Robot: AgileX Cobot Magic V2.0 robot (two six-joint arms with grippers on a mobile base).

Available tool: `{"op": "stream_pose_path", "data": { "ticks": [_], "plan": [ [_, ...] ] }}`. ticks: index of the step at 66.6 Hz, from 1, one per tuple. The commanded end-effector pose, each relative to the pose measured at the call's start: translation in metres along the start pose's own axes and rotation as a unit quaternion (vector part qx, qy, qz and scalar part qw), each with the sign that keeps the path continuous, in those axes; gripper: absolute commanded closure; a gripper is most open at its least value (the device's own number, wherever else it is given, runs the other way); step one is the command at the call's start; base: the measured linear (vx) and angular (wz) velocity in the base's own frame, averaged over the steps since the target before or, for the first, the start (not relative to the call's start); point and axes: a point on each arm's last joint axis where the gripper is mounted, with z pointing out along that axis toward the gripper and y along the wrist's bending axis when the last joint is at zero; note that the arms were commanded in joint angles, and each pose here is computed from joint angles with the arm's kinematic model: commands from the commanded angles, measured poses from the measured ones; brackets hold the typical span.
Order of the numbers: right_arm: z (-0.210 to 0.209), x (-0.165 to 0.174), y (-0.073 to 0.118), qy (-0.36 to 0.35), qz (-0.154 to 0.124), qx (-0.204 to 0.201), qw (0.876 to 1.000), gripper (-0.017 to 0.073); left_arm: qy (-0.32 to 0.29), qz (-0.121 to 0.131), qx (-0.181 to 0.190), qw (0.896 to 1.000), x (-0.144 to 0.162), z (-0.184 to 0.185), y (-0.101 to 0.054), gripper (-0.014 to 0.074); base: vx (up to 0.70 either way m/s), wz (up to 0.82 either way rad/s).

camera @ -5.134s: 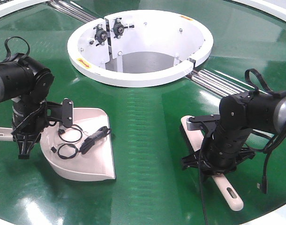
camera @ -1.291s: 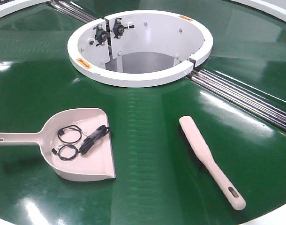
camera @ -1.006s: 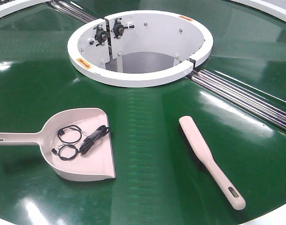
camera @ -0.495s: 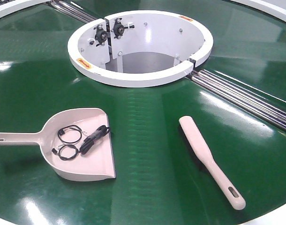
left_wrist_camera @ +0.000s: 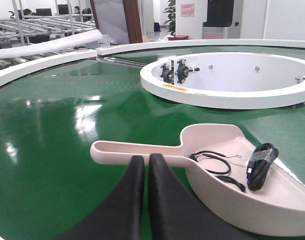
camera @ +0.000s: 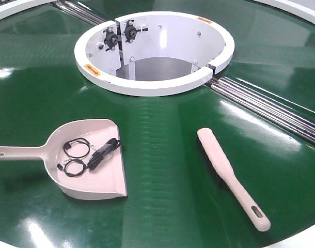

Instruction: Clean and inspect green conveyor with broom and dustpan

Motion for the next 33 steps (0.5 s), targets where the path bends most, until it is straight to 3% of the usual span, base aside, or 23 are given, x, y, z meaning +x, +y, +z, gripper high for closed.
{"op": "stream_pose_path", "data": {
  "ticks": [1, 33],
  "plan": [
    [0.0002, -0.0168, -0.0005, -0.046, -0.007, -0.001, 0.999, 0.0568, -0.039, -0.015, -0.004, 0.999, -0.0032, -0.0007, 0.0005, 0.0599, 0.00, 0.00],
    [0.0002, -0.0168, -0.0005, -0.046, -0.007, -0.001, 0.999, 0.0568, -0.035, -0.015, -0.004, 0.999, -0.0027, -0.0007, 0.0004, 0.0599, 0.00, 0.00]
  ]
}}
